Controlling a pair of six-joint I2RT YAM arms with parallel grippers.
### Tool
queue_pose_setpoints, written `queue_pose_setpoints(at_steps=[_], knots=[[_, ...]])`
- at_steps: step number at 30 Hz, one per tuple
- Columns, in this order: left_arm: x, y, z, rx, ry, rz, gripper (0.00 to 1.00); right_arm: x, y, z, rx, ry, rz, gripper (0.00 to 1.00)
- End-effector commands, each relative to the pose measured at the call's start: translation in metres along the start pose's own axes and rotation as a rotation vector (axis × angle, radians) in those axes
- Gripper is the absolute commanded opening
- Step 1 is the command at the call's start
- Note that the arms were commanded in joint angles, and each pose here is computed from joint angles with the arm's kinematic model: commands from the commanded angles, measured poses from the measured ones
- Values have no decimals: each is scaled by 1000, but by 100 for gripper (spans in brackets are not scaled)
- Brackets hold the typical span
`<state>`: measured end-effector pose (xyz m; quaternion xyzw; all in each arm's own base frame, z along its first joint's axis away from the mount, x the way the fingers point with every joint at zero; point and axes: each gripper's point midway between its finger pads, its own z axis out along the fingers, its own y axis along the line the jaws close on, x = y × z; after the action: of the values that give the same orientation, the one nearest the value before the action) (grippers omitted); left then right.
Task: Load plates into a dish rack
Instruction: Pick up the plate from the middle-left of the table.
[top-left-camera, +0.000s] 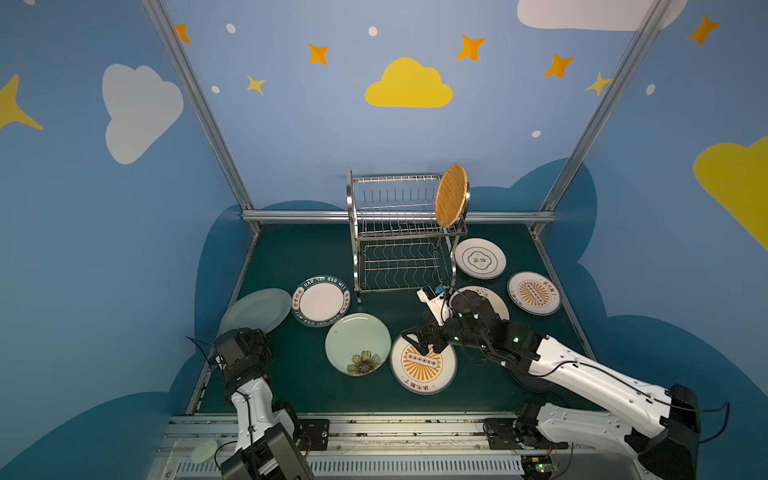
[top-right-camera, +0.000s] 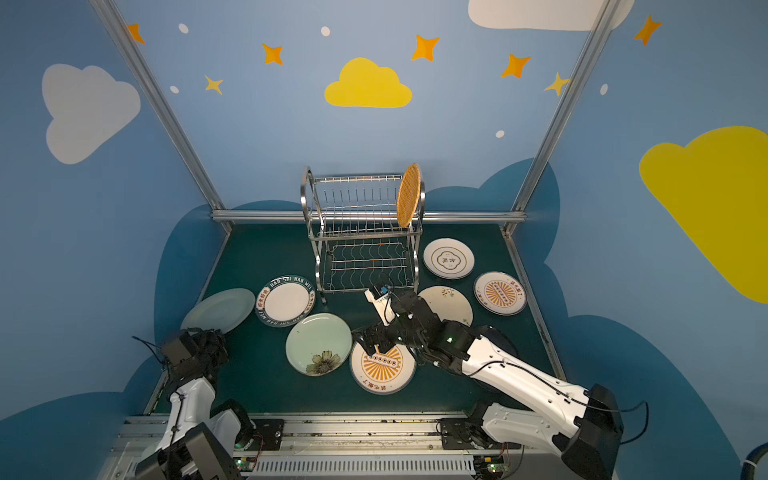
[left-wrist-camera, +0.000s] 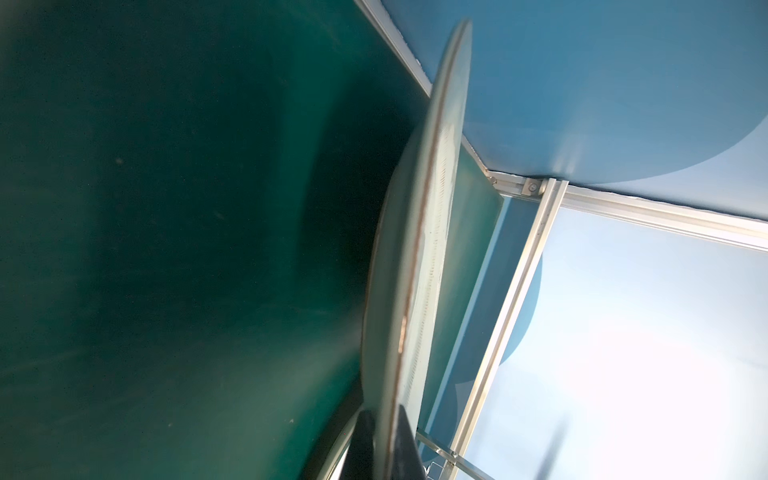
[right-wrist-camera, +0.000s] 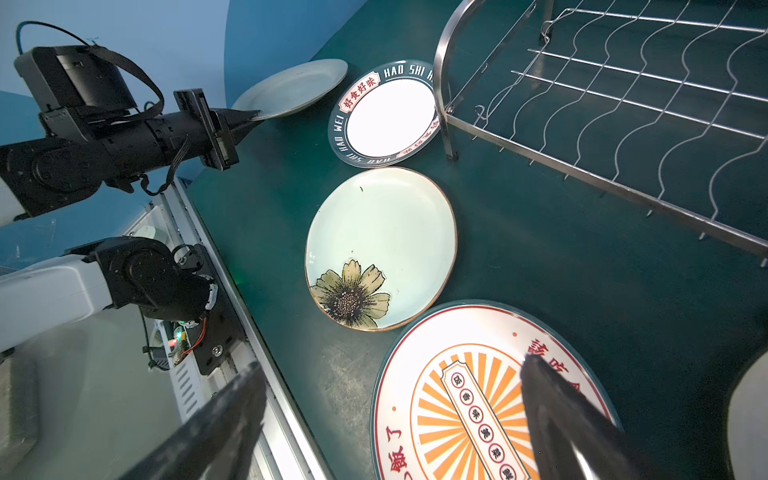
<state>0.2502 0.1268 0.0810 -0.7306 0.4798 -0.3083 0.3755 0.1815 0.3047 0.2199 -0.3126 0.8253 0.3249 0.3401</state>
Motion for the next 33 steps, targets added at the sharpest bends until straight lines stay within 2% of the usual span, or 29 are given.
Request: queue_pose_setpoints(at_steps=[1,7,17,23,33], knots=[[1,-64,-13,253,-5,64,4,-4,1,3,-2,-12,3,93],[4,-82,-20,335,-1,91,4,-2,0,5,1,-6,3,93],[27,-111,-32,443,81,162,4,-12,-7,10,29,-11,39,93],[46,-121,-36,483,170,172,4,-22,-16,12,50,-19,96,93],[83,-129,-57,480,336,234,4,-42,-30,12,38,-54,231,94]])
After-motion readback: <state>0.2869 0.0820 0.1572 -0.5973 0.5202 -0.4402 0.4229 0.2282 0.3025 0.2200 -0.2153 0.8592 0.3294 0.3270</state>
